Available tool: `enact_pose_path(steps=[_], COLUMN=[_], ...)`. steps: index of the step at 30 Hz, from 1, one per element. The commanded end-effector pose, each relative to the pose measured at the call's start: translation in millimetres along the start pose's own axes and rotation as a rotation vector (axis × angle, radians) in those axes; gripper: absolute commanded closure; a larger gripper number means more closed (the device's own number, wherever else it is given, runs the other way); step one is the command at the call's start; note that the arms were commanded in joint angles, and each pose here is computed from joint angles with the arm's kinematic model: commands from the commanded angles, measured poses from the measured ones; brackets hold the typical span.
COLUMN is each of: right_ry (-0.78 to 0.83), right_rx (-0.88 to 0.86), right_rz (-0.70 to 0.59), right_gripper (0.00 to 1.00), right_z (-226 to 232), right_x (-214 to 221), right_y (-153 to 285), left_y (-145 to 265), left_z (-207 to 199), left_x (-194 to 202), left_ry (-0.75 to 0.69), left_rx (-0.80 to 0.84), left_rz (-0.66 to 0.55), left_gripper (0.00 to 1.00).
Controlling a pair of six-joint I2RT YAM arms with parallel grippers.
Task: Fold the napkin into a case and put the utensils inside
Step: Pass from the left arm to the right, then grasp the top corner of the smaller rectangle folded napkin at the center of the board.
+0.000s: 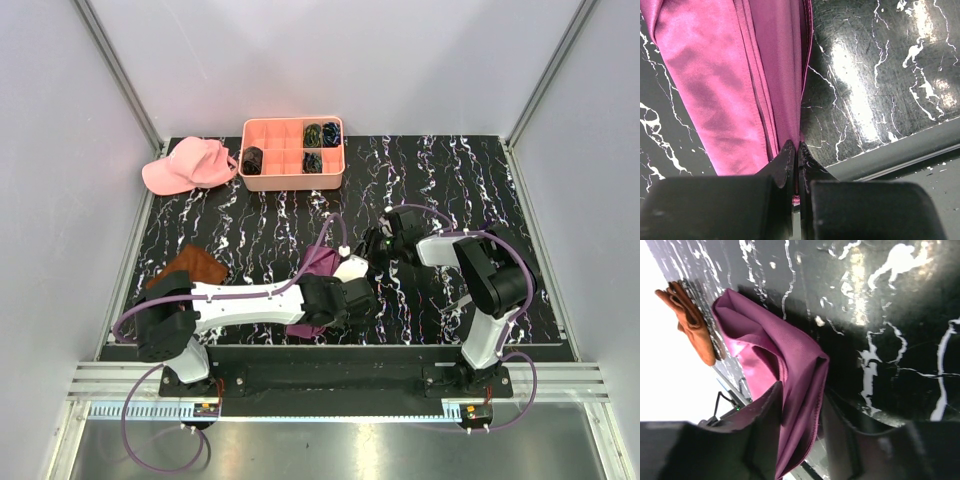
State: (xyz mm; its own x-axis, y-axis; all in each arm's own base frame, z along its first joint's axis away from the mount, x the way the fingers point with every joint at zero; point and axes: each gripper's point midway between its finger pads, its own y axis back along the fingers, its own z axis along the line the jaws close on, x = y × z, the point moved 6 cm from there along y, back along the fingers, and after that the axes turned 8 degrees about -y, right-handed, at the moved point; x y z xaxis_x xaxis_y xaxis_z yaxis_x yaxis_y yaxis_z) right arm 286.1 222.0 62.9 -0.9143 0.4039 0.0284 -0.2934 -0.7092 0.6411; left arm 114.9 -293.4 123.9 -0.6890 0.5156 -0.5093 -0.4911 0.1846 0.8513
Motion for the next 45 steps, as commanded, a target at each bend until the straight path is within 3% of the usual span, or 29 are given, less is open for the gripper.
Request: enact_pose_path(steps=[1, 9, 10, 11, 14, 19, 21, 22, 26, 29, 37, 45], right_ry=[0.042, 0.106, 0.106, 0.104, 0.11, 0.118, 0.123, 0.123, 0.122, 0.114, 0.088, 0.009], right_rx=[0.041, 0.084, 0.085, 0.084, 0.088, 0.092, 0.088, 0.089, 0.082, 0.078, 0.085, 0.107], right_rz=[-0.032, -0.035, -0.028, -0.021, -0.033, -0.035, -0.032, -0.031, -0.034, -0.036, -0.052, -0.049], right_gripper=[0.67, 0.92, 0.94, 0.97, 1.0, 1.0, 1.0, 1.0, 1.0, 1.0, 1.0, 1.0], right_z=[-3.5, 2.4, 1.5, 1.5, 2.7, 3.5, 5.3, 5.3, 9.3, 12.3, 28.3, 47.6], right_x=[-5.9, -8.7, -8.4, -7.5, -7.7, -7.8, -7.7, -7.8, -8.2, -7.5, 3.8, 24.4], right_y=[2.1, 10.1, 10.0, 10.3, 13.1, 15.7, 14.8, 14.6, 16.7, 18.4, 18.7, 0.0], left_y=[9.7, -1.1, -1.1, 0.4, 10.6, 28.1, 17.0, 12.9, -27.0, -51.4, -98.6, -111.1], left_z=[-5.9, -37.2, -37.9, -36.5, -26.1, 6.4, 28.9, 36.0, 79.4, 83.2, 79.9, 72.3], left_x=[-12.8, -15.5, -16.5, -19.4, -29.9, -54.8, -60.4, -60.9, -59.1, -59.9, -52.1, -47.5], left_ry=[0.042, 0.026, 0.026, 0.032, 0.057, 0.163, 0.239, 0.266, 0.381, 0.395, 0.432, 0.46], left_rx=[0.069, 0.255, 0.262, 0.266, 0.3, 0.406, 0.405, 0.406, 0.293, 0.286, 0.223, 0.263], left_rz=[-0.063, -0.057, -0.054, -0.06, -0.097, -0.176, -0.193, -0.188, -0.139, -0.109, -0.024, -0.003], left_gripper=[1.0, 0.99, 0.95, 0.8, 0.63, 0.57, 0.62, 0.7, 0.87, 0.96, 1.0, 1.0])
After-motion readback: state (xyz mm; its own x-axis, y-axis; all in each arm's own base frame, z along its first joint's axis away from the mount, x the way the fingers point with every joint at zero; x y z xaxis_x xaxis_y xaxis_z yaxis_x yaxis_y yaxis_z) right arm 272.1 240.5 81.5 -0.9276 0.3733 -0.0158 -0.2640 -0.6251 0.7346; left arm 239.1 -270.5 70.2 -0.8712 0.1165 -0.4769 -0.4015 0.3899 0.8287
